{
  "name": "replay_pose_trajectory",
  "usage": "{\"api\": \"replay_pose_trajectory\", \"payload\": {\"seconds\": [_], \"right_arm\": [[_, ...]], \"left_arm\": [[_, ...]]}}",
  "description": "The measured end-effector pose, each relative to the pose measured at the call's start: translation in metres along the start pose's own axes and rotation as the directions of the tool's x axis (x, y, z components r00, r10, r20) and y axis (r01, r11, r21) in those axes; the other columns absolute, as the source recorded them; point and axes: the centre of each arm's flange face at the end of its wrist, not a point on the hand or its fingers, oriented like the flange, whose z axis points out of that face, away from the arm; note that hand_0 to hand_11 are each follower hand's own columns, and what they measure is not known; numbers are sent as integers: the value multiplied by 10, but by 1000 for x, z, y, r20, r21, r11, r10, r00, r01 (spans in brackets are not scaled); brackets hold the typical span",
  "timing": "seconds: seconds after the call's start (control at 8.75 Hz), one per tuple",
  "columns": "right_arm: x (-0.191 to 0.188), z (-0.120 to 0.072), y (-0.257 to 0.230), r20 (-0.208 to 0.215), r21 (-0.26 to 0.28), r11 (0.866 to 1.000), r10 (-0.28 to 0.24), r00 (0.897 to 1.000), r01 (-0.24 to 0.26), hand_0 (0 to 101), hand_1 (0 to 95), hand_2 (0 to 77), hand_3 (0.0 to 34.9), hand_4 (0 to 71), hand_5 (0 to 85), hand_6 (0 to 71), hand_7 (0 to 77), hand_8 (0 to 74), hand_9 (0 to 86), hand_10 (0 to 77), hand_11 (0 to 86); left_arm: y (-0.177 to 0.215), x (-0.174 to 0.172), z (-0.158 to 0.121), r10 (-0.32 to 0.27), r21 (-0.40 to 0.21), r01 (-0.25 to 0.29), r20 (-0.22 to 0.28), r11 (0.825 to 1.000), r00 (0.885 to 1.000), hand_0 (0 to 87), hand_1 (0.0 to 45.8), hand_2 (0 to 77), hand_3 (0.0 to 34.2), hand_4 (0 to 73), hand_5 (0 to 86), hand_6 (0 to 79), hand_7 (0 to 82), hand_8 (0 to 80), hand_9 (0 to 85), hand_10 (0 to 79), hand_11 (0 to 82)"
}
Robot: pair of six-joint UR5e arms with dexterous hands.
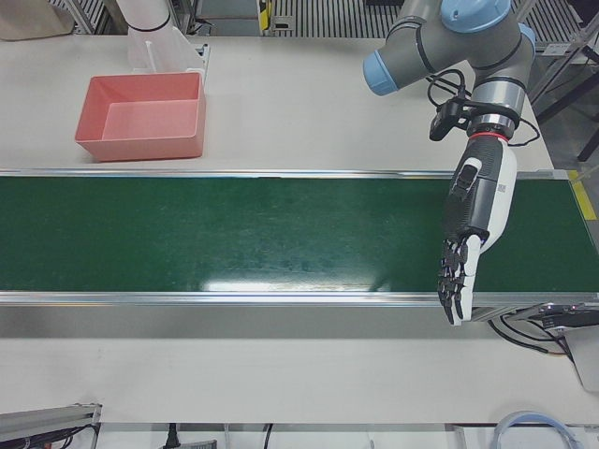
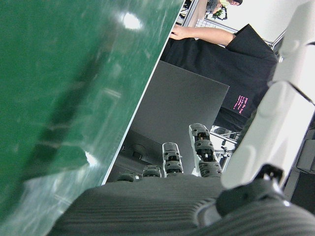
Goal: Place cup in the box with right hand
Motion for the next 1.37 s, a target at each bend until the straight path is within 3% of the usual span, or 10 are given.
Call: {"api": "replay_pose_trajectory", "payload": {"seconds": [1.14,1.37], "right_arm": [[24,-1,13,-44,-23,1000,3,999,-4,447,131,98,0,0,27,44,185,5,27,0,11],[28,1,16,-46,-28,1000,5,999,-7,447,169,109,0,0,38,44,224,5,27,0,0]], "left_arm": [[0,0,0,0,0,0,1,1000,1000,0,5,11,0,11,5,5,5,0,0,0,0],[0,0,0,0,0,0,1,1000,1000,0,5,11,0,11,5,0,5,0,0,0,0]]}}
